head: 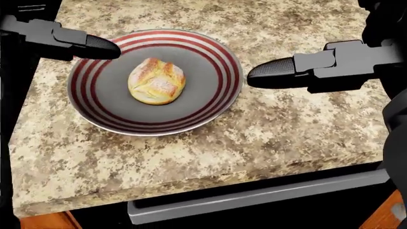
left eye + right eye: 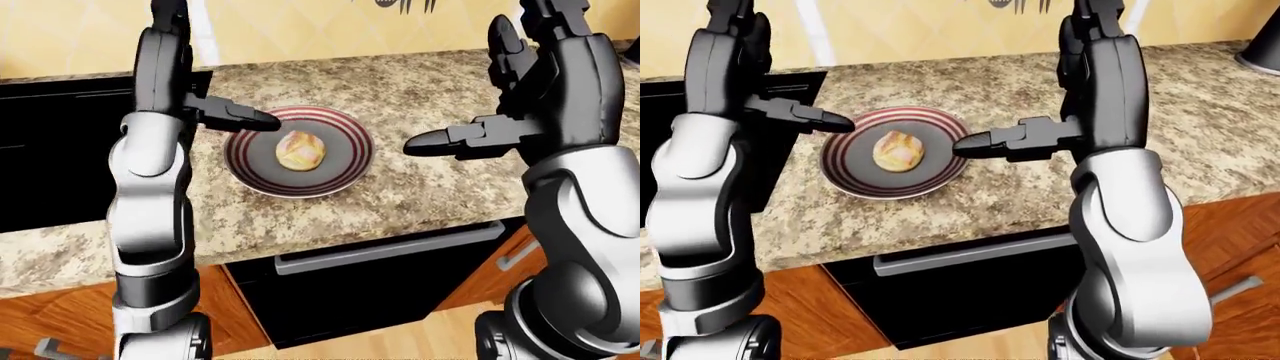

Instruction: Place the pastries on the plates.

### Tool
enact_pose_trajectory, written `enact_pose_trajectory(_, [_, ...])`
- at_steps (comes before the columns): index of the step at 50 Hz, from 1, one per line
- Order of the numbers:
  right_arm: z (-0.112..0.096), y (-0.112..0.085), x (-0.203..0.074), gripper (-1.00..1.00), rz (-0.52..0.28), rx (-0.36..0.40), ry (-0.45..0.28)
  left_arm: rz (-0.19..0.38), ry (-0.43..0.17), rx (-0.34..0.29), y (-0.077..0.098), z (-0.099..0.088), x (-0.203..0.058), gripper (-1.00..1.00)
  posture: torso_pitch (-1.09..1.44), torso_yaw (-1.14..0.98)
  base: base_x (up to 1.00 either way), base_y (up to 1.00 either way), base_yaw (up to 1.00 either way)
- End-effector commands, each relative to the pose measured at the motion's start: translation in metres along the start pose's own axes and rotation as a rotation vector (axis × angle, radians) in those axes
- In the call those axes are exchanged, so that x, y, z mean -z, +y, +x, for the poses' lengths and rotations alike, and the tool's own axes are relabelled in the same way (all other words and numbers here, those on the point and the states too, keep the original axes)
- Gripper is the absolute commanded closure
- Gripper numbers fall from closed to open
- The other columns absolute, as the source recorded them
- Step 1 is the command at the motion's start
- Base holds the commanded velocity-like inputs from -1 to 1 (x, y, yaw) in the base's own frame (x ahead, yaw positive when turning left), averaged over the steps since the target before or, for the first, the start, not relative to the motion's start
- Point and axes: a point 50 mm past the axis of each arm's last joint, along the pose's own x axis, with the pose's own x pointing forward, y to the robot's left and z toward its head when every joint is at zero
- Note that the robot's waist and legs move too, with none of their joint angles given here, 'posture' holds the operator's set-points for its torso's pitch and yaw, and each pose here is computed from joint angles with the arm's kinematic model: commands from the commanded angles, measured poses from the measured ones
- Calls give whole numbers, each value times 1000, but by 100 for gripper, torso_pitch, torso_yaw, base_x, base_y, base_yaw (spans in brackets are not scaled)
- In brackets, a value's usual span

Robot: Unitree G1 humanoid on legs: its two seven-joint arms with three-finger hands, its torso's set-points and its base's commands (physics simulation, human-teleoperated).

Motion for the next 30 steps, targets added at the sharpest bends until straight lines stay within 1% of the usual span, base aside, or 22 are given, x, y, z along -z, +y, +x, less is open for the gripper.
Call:
enact_pose_trajectory(1, [-1, -2, -9, -100, -9, 7, -68, 17, -54, -38, 14, -4, -16, -100, 0, 0, 0, 0, 0])
enact_pose_trajectory(6, [0, -2, -6, -100, -12, 11, -65, 44, -59, -71, 31, -17, -23, -100, 0, 0, 0, 0, 0])
enact_pose_trajectory(13, [-2, -8, -2, -100, -23, 36, -60, 87, -51, -123, 55, -37, -25, -100, 0, 0, 0, 0, 0])
enact_pose_trajectory(14, [-3, -9, -2, -100, -24, 40, -60, 84, -50, -134, 57, -38, -26, -100, 0, 0, 0, 0, 0])
enact_pose_trajectory(17, [-4, -12, -2, -100, -26, 49, -61, 97, -46, -154, 66, -46, -27, -100, 0, 0, 0, 0, 0])
enact_pose_trajectory(24, [-6, -19, 4, -100, -38, 75, -53, 115, -18, -205, 82, -58, -20, -100, 0, 0, 0, 0, 0])
enact_pose_trajectory(30, [-7, -22, 6, -100, -47, 87, -51, 137, 0, -235, 92, -69, -17, -100, 0, 0, 0, 0, 0])
